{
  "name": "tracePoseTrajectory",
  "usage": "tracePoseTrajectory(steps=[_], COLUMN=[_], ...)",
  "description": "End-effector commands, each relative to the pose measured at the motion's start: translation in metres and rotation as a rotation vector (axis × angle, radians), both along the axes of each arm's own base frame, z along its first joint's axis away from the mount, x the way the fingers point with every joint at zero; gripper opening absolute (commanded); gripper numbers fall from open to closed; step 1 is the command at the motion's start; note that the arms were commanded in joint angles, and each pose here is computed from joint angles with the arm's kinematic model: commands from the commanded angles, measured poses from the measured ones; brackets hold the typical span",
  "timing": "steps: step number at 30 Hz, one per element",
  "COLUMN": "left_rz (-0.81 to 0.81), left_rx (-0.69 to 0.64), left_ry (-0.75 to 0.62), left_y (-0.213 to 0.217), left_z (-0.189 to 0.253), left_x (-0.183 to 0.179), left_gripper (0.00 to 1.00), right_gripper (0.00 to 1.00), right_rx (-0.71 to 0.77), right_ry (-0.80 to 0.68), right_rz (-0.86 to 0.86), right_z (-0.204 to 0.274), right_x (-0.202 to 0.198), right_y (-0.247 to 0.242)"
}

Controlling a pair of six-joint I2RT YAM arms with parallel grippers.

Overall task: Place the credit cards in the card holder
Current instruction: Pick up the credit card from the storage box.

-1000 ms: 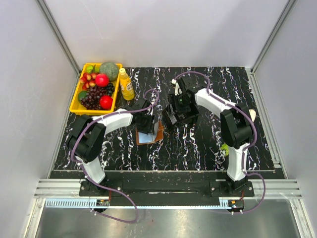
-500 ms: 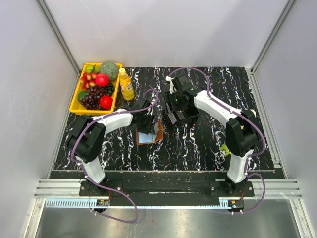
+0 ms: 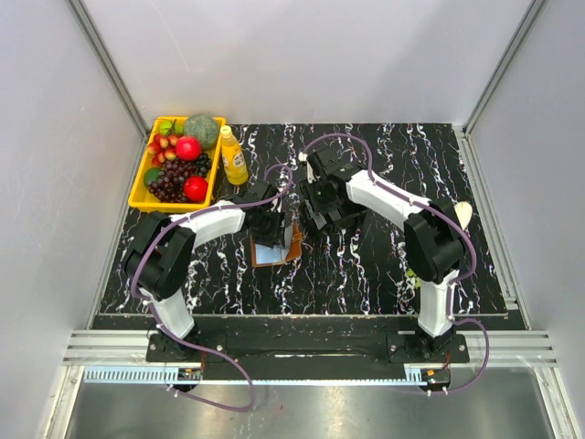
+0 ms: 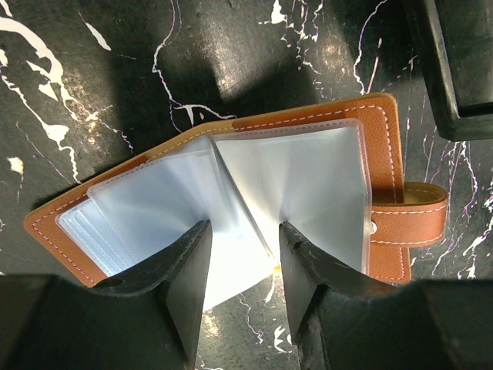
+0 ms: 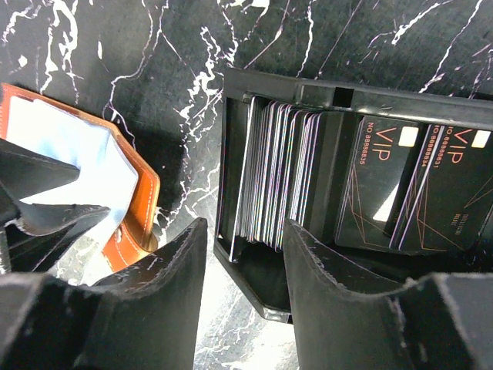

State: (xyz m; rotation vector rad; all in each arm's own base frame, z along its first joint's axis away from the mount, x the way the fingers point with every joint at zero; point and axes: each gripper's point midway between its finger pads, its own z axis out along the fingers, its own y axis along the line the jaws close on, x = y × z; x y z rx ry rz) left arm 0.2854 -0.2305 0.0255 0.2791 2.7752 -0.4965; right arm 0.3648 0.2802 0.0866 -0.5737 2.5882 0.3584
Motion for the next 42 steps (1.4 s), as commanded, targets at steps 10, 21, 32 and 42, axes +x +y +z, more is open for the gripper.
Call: tracePoseTrajectory(steps=[10, 21, 32, 42], left_rz=[0.014, 0.012, 0.012, 0.029], left_rx=[0.024, 0.026, 0.032, 0.031], left_ry=[-0.001, -0.003, -0.003, -0.034], left_y=[0.007, 0.007, 0.008, 0.009], left_z=[-0.009, -0.009, -0.009, -0.001], left_x=[-0.001, -0.001, -0.001, 0.003], left_gripper=[0.45, 0.45, 0.45, 0.45], right_gripper=[0.34, 0.22, 0.0, 0.0], right_rx=[-0.106, -0.165, -0.141, -0.035], right_ry=[-0.038, -0.068, -0.174, -0.181], right_rz=[0.022, 0.027, -0.001, -0.024], right_z=[-0.005, -0.013, 0.034, 0.061], right_x=[0.009, 0.013, 0.02, 0.016], right_y=[0.004, 0.002, 0.0, 0.013])
